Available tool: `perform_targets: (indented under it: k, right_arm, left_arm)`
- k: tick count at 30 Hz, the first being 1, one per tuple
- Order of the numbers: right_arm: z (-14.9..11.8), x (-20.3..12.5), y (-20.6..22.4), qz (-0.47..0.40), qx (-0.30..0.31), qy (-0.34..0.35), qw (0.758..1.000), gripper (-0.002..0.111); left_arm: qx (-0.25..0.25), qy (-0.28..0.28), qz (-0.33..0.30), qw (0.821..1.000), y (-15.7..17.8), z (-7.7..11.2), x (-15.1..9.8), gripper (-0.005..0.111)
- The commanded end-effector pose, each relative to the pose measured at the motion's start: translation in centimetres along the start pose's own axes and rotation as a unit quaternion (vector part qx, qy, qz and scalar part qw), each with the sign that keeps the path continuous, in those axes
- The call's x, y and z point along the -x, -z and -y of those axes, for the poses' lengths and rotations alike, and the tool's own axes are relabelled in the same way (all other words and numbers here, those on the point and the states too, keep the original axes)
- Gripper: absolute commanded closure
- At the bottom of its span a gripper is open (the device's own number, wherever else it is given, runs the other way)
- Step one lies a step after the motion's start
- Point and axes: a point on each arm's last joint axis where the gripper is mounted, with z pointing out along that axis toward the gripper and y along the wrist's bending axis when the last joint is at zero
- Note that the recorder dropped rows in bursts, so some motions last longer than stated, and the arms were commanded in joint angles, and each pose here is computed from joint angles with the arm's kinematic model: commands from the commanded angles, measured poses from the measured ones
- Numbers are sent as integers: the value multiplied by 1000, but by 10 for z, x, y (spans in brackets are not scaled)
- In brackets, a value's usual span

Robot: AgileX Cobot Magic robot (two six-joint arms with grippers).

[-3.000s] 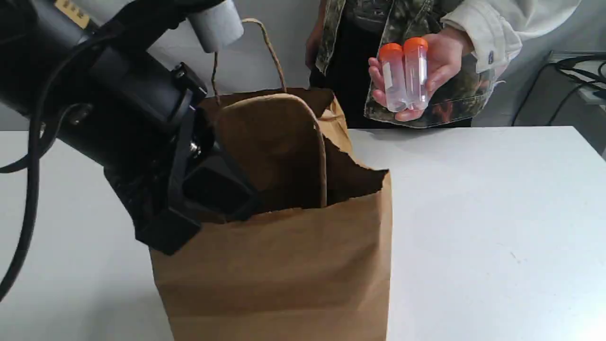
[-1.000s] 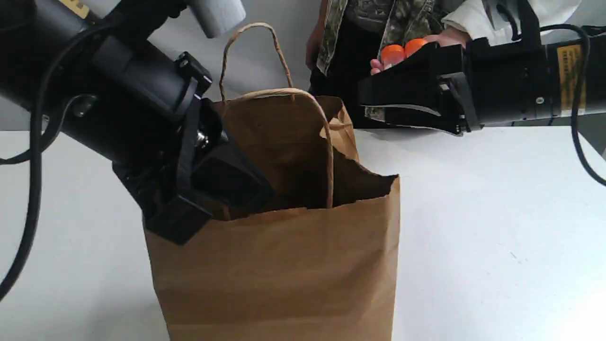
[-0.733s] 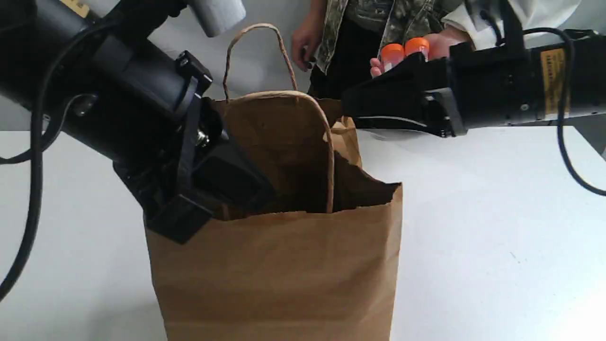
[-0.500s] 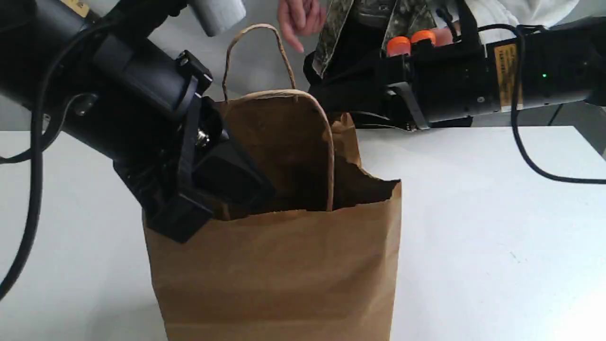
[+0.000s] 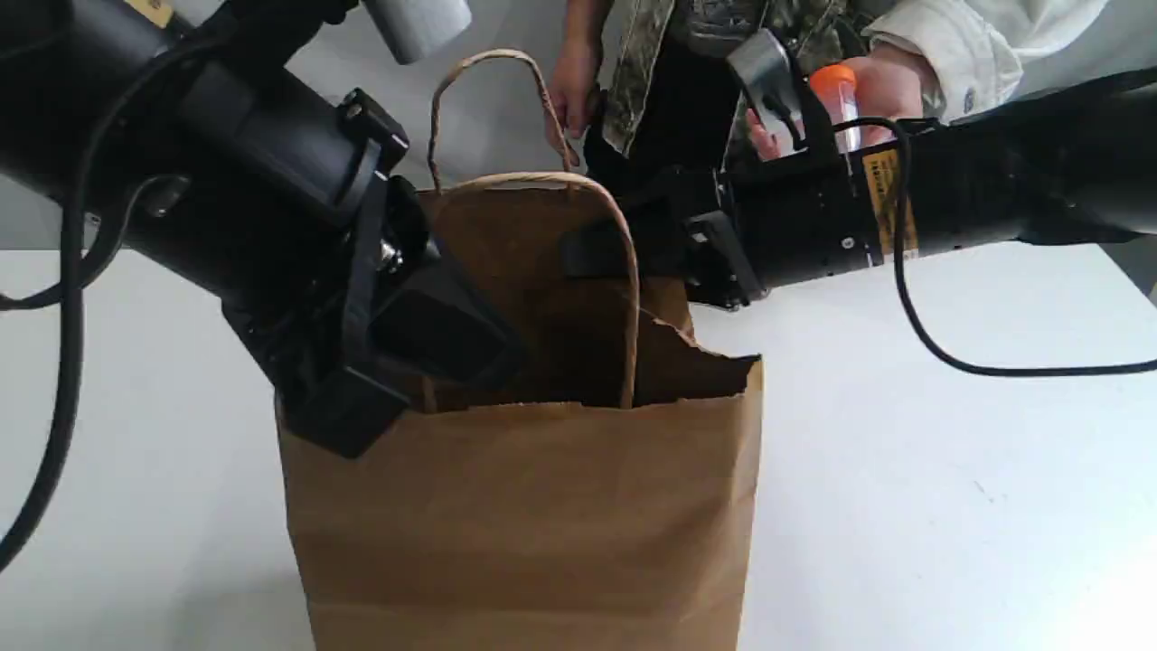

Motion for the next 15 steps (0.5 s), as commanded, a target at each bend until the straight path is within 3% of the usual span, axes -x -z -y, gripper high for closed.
perform_targets:
  k: [1, 2, 3, 8, 15]
  right_arm:
    - [-4, 1, -2, -2, 11, 16, 1000, 89]
    - [-4, 1, -2, -2, 11, 22, 1000, 104]
    - [-4, 1, -2, -2, 11, 26, 1000, 107]
    - [-3, 2, -1, 1, 5, 11, 1000, 108]
    - [0, 3, -2, 10, -13, -36, 999, 108]
  left_arm:
    - [-3, -1, 4, 1000, -3, 0, 1, 107]
    - [-2, 1, 4, 1000, -4, -1, 1, 107]
    - [-2, 6, 3, 1000, -5, -1, 1, 107]
    - [17, 16, 12, 1000, -3, -5, 4, 107]
    - [97, -15, 47, 994, 16, -17, 25, 107]
